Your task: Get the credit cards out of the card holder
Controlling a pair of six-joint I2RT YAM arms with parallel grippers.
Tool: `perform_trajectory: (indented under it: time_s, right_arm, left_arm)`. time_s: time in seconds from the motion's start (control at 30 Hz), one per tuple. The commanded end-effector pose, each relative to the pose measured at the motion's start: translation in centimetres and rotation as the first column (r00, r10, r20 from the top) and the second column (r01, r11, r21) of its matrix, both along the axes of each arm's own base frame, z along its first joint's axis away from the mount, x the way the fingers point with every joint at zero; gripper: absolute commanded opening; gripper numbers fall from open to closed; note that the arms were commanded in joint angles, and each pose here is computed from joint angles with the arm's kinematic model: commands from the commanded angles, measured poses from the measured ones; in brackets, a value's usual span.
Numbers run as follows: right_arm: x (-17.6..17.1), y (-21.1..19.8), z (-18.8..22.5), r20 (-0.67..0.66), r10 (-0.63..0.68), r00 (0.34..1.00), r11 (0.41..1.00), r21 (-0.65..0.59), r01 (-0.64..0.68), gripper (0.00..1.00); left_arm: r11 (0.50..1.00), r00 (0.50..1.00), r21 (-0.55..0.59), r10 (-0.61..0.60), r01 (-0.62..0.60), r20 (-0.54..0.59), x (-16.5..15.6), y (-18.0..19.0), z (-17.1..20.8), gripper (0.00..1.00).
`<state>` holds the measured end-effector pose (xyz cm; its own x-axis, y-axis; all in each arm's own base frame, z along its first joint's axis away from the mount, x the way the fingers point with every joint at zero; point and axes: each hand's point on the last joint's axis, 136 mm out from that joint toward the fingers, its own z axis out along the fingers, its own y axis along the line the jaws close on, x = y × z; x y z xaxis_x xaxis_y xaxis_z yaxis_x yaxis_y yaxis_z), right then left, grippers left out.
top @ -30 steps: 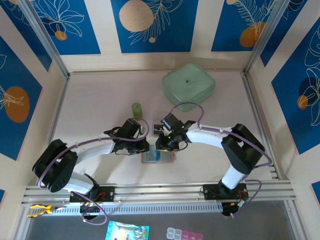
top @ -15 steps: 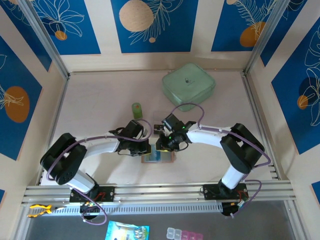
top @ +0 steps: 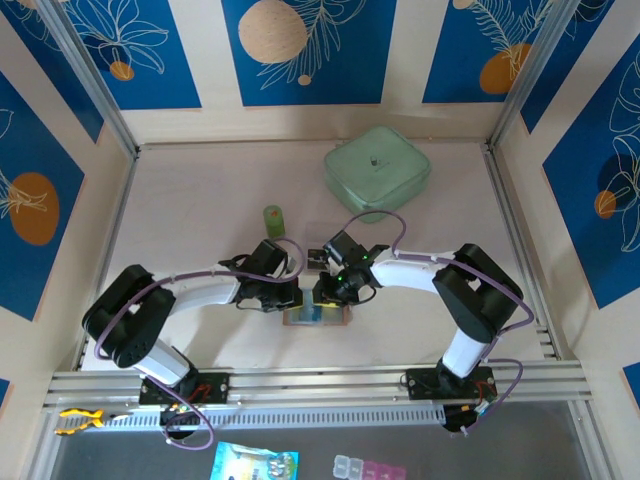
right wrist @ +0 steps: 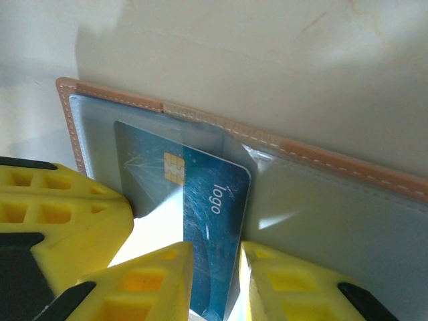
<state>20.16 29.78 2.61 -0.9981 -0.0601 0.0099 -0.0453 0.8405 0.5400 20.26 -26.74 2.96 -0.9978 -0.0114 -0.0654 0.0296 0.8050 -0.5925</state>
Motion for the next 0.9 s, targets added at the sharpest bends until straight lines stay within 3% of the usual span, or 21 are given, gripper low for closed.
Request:
perform_trajectory:
  time_s: [0.0,0.5,0.87]
  right_arm:
    - [-0.7,0.0,-0.5,-0.048,-0.005,0.999,1.000,0.018,0.006,0.26]
    - [-0.6,1.4,1.6,-0.052,-0.009,0.999,0.988,0.155,0.017,0.17]
    - [-0.5,0.6,1.8,-0.035,-0.028,0.999,0.988,0.148,0.033,0.09]
  left_arm:
    - [0.999,1.000,0.044,0.000,0.002,-0.027,-0.7,0.7,-1.2,0.04]
    - [0.999,1.000,0.035,-0.001,0.001,-0.023,-0.7,0.6,-0.9,0.04]
    - [0.999,1.000,0.032,0.001,0.000,-0.016,-0.7,0.7,-0.7,0.04]
